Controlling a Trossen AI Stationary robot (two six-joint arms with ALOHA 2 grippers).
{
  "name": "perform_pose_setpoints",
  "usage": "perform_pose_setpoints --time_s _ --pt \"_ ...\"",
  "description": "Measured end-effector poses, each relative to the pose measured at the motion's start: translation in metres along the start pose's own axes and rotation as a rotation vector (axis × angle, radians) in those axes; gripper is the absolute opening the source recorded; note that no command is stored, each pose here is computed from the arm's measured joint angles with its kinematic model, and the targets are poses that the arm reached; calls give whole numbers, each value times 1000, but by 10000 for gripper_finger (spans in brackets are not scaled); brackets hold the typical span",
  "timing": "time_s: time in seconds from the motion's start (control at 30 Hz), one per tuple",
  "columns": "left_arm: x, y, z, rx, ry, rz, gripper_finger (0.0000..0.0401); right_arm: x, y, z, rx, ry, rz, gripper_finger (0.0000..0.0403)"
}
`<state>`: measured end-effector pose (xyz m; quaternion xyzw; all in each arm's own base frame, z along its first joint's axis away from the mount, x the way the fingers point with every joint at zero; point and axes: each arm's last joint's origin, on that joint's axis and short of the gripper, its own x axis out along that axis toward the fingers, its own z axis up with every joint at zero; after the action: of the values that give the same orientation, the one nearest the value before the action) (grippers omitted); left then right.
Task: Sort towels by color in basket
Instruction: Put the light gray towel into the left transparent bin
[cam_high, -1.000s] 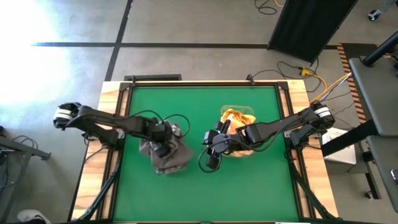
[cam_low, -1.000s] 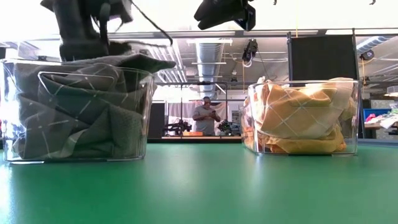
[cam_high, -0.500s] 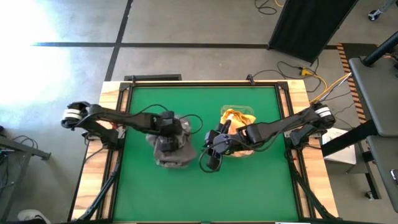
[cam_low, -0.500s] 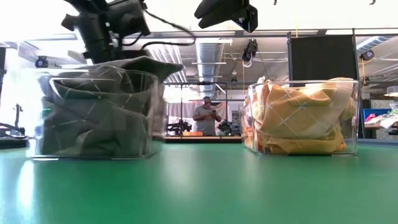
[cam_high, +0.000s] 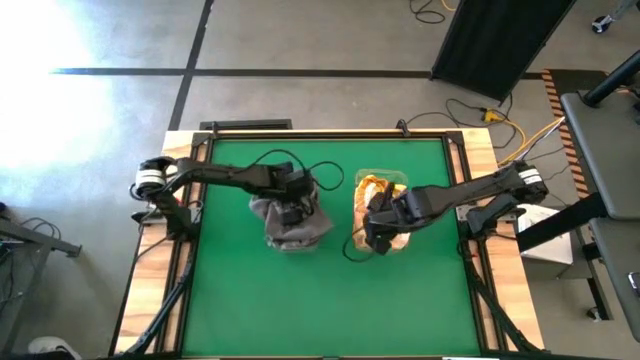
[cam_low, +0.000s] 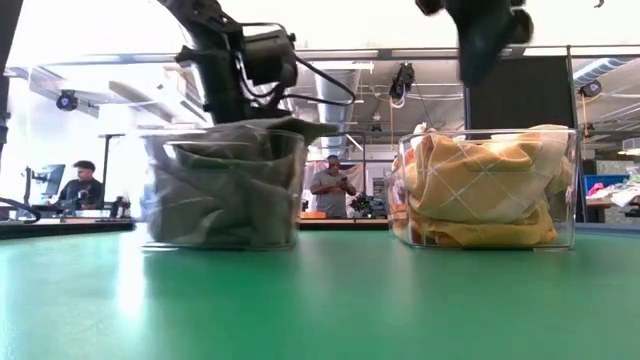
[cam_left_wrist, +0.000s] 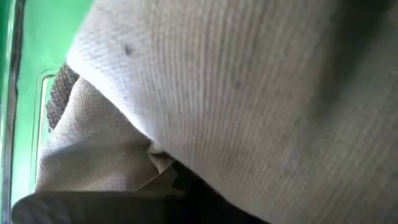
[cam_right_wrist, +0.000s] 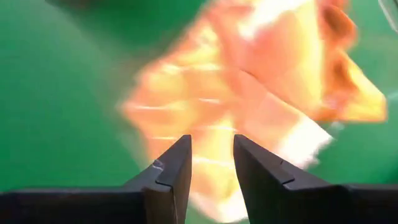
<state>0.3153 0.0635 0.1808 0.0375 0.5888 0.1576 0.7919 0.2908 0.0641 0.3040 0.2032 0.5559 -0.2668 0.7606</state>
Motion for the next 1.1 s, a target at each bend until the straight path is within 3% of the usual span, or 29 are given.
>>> perform_pose_setpoints --time_s 0.1,0.27,0.5,0.77,0.93,1.1 --pt "5 2 9 12 -30 -1 72 21 -14 -2 -11 61 -94 115" --pt "10 0 27 -31 -78 -71 73 70 -18 1 -239 -75 -121 125" --pt "-3 3 39 -57 -51 -113 105 122 -4 -1 -306 -83 100 117" --pt "-35 8 46 -21 67 -201 154 109 10 7 -399 -72 303 103" --pt "-67 11 53 -9 125 -229 161 84 9 9 -465 -60 303 95" --pt "-99 19 67 -57 64 -239 161 55 -3 21 -505 -159 298 91"
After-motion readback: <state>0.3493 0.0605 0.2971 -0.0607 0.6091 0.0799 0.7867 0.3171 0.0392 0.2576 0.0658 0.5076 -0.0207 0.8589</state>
